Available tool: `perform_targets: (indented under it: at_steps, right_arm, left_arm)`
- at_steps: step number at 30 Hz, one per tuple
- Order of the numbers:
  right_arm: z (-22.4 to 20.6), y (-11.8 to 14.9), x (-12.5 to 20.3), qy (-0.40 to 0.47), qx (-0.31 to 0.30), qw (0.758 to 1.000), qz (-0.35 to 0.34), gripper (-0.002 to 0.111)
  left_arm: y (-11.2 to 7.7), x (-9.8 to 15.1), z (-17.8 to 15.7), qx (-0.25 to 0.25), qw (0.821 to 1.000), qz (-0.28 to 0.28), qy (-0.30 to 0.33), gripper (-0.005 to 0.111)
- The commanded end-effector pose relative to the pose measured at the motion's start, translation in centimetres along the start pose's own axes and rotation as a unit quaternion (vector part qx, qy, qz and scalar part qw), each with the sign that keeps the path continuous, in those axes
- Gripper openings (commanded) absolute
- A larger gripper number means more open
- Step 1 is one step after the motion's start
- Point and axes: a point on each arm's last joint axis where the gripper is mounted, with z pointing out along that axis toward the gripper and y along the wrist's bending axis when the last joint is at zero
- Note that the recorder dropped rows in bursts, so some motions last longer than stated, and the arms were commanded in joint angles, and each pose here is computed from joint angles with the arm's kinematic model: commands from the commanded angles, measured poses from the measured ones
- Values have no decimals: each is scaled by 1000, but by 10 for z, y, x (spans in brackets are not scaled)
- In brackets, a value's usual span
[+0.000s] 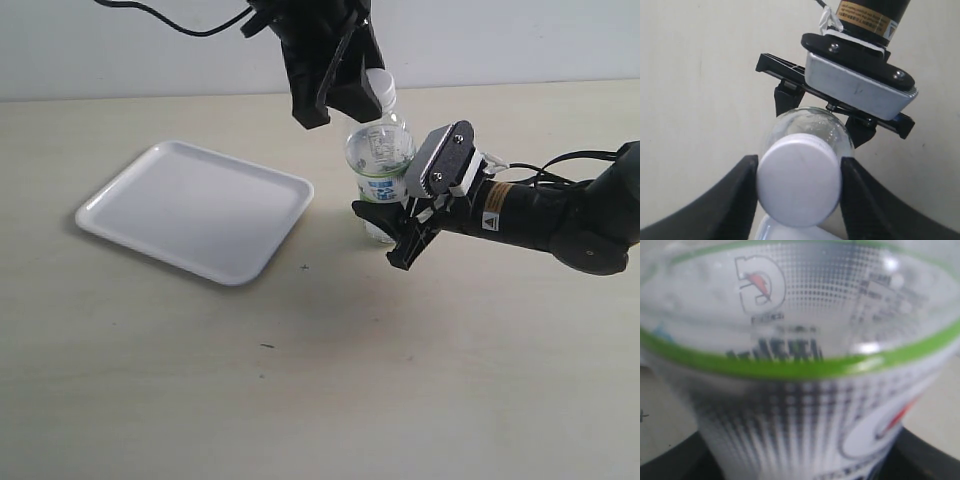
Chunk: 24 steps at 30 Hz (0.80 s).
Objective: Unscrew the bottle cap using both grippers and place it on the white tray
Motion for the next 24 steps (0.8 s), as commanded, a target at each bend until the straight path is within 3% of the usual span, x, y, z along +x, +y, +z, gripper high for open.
perform_targets:
  at_steps: [1,4,7,10,24]
  right_arm:
    - [0,0,8,42,2,999,-1,0]
    - [0,0,8,42,2,999,-1,0]
    - [0,0,8,42,2,999,-1,0]
    - [0,0,8,42,2,999,-1,0]
    - [0,0,8,42,1,999,6,0]
  left_arm:
    - [-3,-12,-4,-4,994,-104,-19,0]
    - [-5,-16,-3,-4,981,-192,-22,0]
    - [-4,-18,-2,-12,952,-305,-25,0]
    - [-4,-17,-2,-17,937,-349,-16,0]
    - [-5,-14,-2,-19,932,-363,-1,4]
